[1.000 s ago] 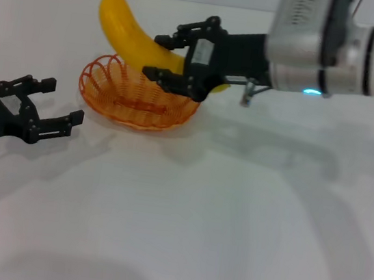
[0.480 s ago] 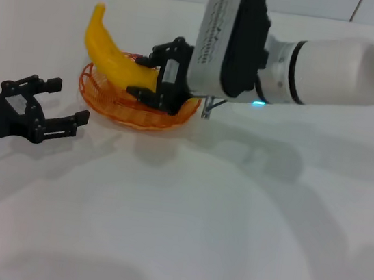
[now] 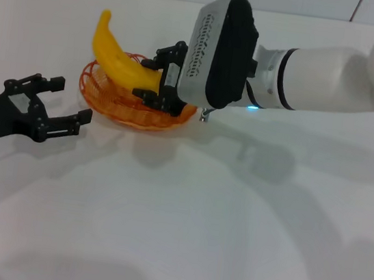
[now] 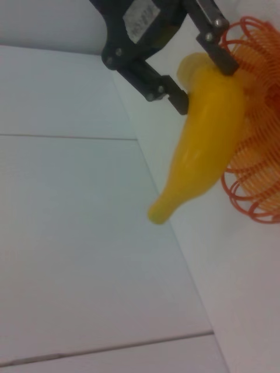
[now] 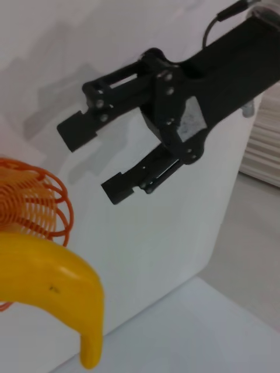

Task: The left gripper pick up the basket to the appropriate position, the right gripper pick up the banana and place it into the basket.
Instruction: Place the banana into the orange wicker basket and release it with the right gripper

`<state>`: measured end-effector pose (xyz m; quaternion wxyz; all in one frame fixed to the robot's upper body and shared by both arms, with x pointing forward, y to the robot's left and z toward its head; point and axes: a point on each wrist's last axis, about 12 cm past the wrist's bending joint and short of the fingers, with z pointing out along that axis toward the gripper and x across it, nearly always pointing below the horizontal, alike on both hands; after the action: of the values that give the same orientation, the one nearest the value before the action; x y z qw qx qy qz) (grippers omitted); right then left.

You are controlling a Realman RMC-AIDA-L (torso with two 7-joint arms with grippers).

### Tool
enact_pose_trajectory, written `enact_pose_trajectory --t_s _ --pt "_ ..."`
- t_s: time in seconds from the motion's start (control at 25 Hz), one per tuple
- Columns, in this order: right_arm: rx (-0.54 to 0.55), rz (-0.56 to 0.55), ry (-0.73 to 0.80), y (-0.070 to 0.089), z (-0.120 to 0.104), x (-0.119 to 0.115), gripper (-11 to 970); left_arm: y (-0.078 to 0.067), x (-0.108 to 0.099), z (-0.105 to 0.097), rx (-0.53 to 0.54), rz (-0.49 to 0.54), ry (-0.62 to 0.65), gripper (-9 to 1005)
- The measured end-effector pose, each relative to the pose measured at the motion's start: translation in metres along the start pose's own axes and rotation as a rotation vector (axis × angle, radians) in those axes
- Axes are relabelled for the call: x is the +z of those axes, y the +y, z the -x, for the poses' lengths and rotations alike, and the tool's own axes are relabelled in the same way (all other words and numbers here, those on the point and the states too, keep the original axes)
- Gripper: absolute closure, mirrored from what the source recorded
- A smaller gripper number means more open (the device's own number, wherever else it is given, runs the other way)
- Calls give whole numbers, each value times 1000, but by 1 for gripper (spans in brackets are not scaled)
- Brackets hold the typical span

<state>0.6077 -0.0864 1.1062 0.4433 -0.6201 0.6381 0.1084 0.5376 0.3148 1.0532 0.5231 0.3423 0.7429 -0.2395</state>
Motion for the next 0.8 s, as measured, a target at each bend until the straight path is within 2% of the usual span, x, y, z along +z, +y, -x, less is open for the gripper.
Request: enact_pose_trajectory --t_s 0.8 --pt "-6 -21 9 0 -1 2 421 0 1 0 2 -3 2 116"
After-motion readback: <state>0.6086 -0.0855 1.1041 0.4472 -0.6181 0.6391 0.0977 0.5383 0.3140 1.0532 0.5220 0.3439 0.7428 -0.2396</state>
